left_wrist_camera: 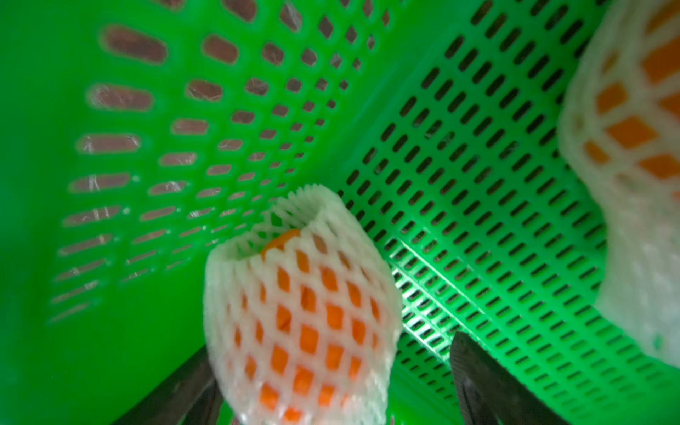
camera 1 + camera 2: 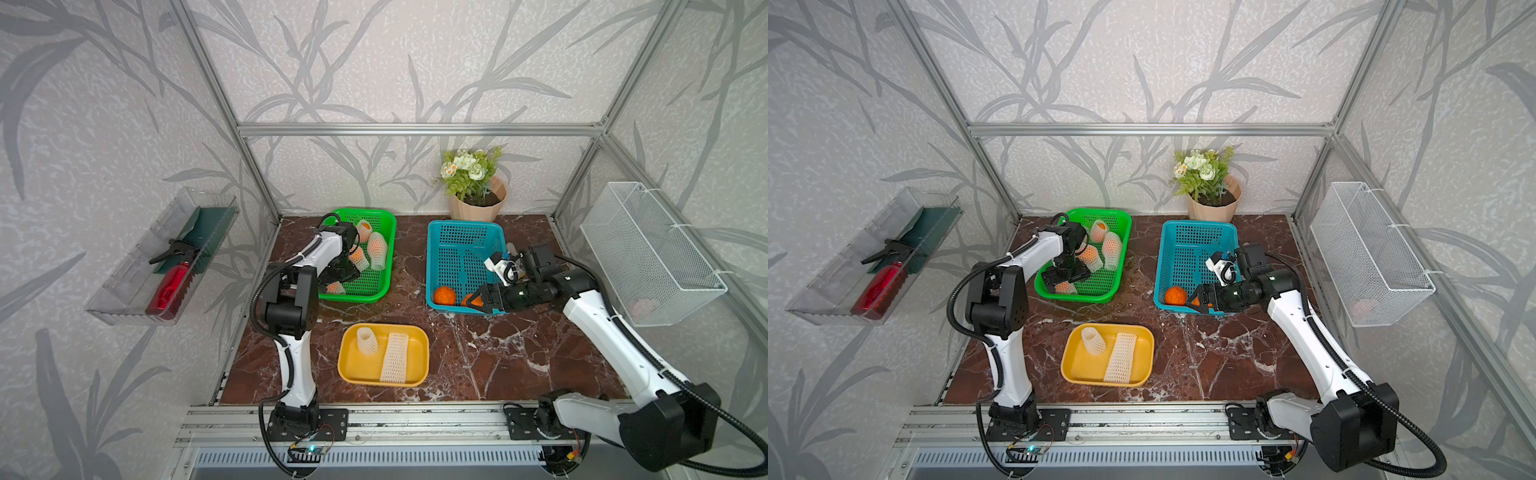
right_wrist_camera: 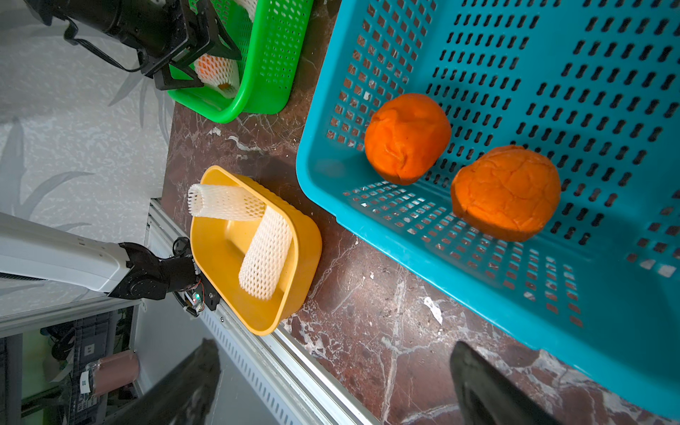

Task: Remove foam nets from oranges
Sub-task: Pick up the orange from the basket, then place the orange at the center of the board, then remove the foam net from the orange.

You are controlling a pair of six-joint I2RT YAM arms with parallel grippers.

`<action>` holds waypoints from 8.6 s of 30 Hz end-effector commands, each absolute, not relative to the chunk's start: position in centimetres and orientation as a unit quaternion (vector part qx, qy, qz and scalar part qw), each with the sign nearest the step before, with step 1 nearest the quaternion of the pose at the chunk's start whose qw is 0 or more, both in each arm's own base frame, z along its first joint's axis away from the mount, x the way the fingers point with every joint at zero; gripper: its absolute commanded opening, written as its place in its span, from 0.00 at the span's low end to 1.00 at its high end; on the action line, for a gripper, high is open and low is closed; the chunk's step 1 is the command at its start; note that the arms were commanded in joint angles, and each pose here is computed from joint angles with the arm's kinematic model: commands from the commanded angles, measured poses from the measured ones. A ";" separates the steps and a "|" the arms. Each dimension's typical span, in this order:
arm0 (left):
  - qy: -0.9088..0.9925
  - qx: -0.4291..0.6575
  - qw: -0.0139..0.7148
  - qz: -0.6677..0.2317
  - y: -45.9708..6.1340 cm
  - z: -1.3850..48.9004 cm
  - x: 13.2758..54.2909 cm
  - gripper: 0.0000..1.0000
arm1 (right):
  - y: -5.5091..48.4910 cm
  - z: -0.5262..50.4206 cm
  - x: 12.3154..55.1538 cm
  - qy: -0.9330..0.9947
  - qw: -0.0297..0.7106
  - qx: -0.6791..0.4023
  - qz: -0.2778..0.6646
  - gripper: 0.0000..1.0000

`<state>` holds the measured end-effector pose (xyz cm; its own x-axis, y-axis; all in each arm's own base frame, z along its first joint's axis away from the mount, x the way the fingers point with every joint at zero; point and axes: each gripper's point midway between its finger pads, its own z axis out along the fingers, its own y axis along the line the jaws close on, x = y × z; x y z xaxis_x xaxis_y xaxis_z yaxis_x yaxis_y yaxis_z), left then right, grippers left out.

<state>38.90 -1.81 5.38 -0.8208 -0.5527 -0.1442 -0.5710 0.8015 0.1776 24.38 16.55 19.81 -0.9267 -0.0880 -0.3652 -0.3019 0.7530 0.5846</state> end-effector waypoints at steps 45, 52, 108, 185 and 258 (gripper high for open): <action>0.947 0.012 0.320 0.004 -12.2 23.2 37.1 0.59 | 15.9 20.6 24.4 0.927 0.166 -0.033 0.336 0.95; 0.931 0.126 0.339 -0.052 -20.1 25.3 31.8 0.59 | 15.1 20.2 23.1 0.931 0.161 0.000 0.329 0.95; 0.954 0.122 0.122 -0.244 -39.2 13.9 17.9 0.94 | 13.4 11.6 8.9 0.936 0.068 0.030 0.343 0.89; 0.891 0.370 0.191 -0.180 -37.8 9.8 15.7 0.99 | 19.6 7.0 15.7 0.855 0.057 0.250 0.450 0.11; 0.895 0.304 0.004 -0.325 -44.9 10.2 13.4 0.06 | 18.1 7.6 18.2 0.836 0.074 0.309 0.448 0.53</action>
<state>15.47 -41.89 7.75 -0.8336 0.5129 -0.2050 0.5455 0.7061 -0.4515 17.16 17.88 6.49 -0.7990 0.5725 0.1838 0.4874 0.4378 0.7555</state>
